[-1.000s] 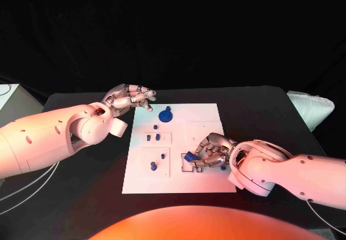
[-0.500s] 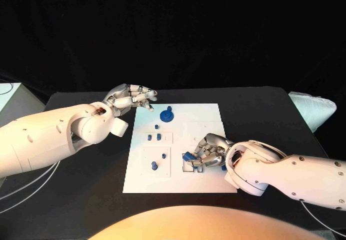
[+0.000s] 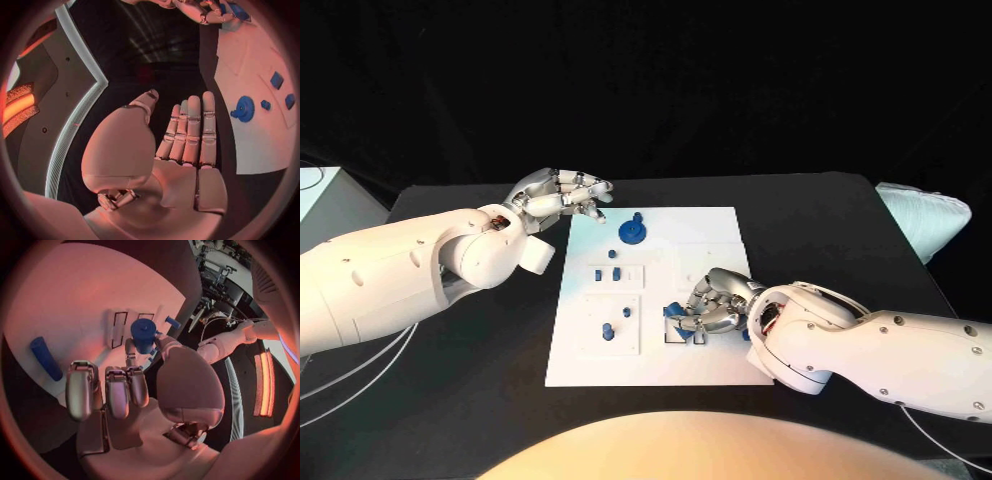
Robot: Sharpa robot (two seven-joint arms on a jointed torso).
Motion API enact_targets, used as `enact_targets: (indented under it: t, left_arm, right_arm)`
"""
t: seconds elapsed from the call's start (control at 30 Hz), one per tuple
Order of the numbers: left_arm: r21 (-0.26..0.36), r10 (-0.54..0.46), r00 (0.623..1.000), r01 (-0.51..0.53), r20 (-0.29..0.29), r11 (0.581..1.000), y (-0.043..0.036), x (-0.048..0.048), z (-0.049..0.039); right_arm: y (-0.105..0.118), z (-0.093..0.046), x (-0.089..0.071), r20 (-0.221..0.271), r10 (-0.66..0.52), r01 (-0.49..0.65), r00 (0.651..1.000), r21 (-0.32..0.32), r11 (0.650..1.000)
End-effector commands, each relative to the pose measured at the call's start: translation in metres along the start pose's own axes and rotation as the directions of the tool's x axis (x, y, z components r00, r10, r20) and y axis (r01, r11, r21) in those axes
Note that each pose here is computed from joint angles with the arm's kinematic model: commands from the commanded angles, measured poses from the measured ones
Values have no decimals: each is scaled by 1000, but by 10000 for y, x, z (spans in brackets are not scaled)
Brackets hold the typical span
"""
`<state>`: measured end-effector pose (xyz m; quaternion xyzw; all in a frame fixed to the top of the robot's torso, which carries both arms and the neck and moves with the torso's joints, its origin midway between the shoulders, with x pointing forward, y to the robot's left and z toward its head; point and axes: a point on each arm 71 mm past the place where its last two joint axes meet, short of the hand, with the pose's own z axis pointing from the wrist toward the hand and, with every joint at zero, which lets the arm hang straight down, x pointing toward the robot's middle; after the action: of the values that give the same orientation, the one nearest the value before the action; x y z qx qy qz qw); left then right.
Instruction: Assemble the parts on the task board
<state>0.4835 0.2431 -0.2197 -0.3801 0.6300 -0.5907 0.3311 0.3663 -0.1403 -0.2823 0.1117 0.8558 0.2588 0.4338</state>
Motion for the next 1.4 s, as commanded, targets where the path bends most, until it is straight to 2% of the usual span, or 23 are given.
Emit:
enact_targets:
  t: [0.03,0.4,0.9,1.4]
  left_arm:
    - [6,-8,1000,8,-19,1000,-8,24,3]
    - [4,-8,1000,8,-18,1000,-7,16,-2]
    - [3,-7,1000,7,-17,1000,-7,14,-2]
    - [0,-9,1000,9,-21,1000,-5,12,-5]
  right_arm:
    - [-13,5,-17,24,-10,9,1000,6,1000]
    - [23,-7,-6,29,-9,10,1000,-12,1000]
    - [-4,19,17,-13,-70,70,997,9,997]
    - [19,22,1,19,-111,111,994,-5,994]
